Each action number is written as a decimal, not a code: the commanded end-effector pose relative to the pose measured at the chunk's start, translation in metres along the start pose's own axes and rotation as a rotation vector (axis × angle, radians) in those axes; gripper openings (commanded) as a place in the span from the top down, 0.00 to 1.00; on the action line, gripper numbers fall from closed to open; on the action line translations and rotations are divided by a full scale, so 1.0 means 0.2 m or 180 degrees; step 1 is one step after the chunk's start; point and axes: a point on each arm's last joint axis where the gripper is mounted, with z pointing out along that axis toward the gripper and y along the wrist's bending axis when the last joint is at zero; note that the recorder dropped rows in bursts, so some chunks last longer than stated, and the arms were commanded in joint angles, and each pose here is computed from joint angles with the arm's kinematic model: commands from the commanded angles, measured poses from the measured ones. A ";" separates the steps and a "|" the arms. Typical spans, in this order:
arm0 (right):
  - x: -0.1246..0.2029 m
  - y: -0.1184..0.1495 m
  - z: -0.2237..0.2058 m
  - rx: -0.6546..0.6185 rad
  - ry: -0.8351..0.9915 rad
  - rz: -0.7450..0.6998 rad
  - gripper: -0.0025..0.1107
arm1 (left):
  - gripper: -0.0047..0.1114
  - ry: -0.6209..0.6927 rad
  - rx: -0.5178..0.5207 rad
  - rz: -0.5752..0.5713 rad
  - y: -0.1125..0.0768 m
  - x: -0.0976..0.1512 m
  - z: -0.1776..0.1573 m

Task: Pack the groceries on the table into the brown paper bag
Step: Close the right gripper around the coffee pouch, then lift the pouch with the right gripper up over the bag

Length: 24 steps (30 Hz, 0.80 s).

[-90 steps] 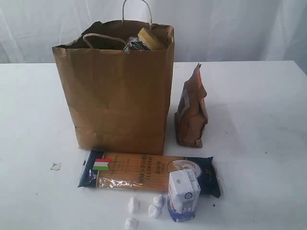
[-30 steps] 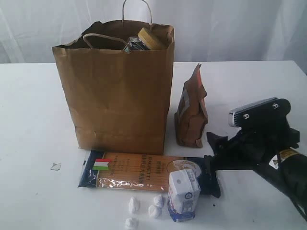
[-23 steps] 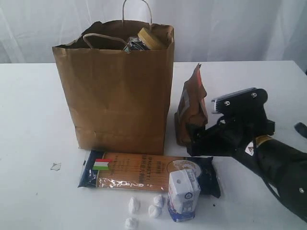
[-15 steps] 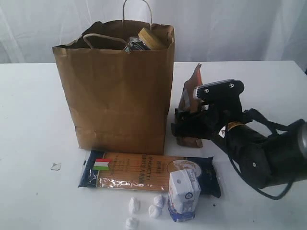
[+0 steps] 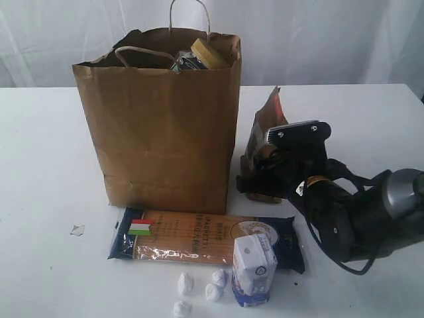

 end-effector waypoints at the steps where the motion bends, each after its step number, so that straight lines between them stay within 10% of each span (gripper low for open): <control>1: -0.04 -0.04 -0.05 0.0214 -0.0168 0.0210 0.98 | 0.96 0.0007 0.0036 -0.0008 0.00 0.01 0.00; 24: -1.06 -0.11 -1.05 -0.0317 -0.2235 0.0361 0.98 | 0.96 0.0007 0.0036 -0.0008 0.00 0.01 0.00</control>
